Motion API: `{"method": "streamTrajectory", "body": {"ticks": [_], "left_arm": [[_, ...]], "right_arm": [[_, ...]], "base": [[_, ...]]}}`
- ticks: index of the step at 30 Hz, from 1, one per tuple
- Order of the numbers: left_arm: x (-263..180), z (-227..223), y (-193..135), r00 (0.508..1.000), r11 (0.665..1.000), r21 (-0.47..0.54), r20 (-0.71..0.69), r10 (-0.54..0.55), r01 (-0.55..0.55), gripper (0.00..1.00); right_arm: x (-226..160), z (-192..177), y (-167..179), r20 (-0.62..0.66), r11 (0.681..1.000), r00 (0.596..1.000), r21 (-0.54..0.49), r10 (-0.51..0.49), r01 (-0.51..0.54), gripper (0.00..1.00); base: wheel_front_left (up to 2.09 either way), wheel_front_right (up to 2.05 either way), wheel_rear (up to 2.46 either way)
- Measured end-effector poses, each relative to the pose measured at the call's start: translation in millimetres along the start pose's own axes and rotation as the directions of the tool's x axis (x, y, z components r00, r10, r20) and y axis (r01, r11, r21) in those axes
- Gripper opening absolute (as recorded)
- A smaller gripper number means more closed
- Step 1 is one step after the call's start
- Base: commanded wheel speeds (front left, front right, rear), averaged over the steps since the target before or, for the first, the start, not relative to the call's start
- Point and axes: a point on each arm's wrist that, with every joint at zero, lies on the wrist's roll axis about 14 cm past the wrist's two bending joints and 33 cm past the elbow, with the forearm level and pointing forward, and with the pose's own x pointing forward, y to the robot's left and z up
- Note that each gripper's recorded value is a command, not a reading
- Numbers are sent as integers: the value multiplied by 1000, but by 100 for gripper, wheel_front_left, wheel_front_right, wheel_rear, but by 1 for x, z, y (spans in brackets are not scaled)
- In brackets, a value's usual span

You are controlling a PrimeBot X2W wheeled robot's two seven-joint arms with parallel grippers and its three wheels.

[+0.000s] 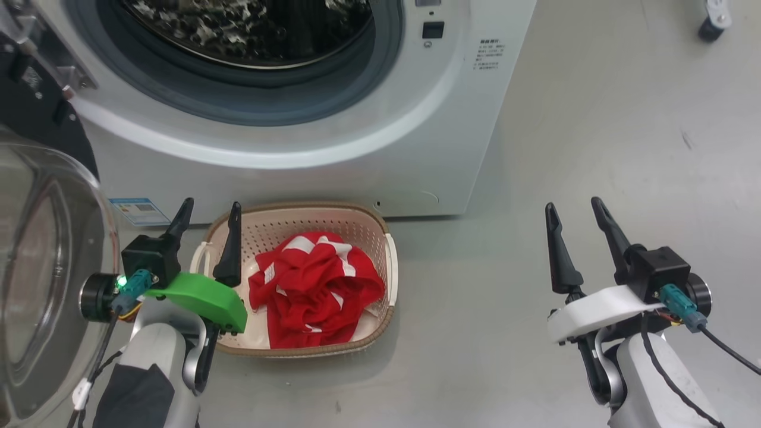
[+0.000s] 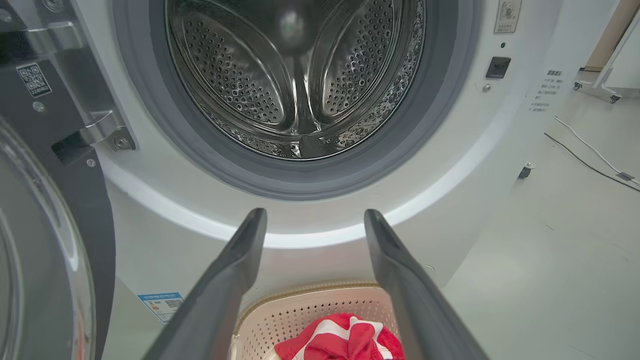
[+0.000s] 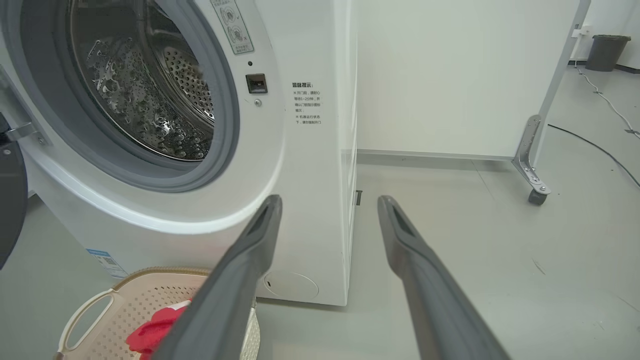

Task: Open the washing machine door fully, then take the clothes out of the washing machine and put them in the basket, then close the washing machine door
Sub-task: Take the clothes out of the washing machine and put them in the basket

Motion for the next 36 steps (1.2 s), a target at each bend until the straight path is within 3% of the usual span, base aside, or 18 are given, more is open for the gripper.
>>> {"method": "streamTrajectory", "body": {"ticks": [11, 36], "left_arm": [[-40, 31, 4, 995, 999, 39, 100, 31, -35, 100], [-95, 30, -1, 989, 997, 26, 128, 74, -78, 100]], "right_arm": [[-22, 15, 14, 35, 999, 999, -9, 37, -37, 100], [-63, 17, 2, 47, 1000, 999, -1, -11, 11, 100]], "base": [[0, 0, 0], [0, 0, 0]]}}
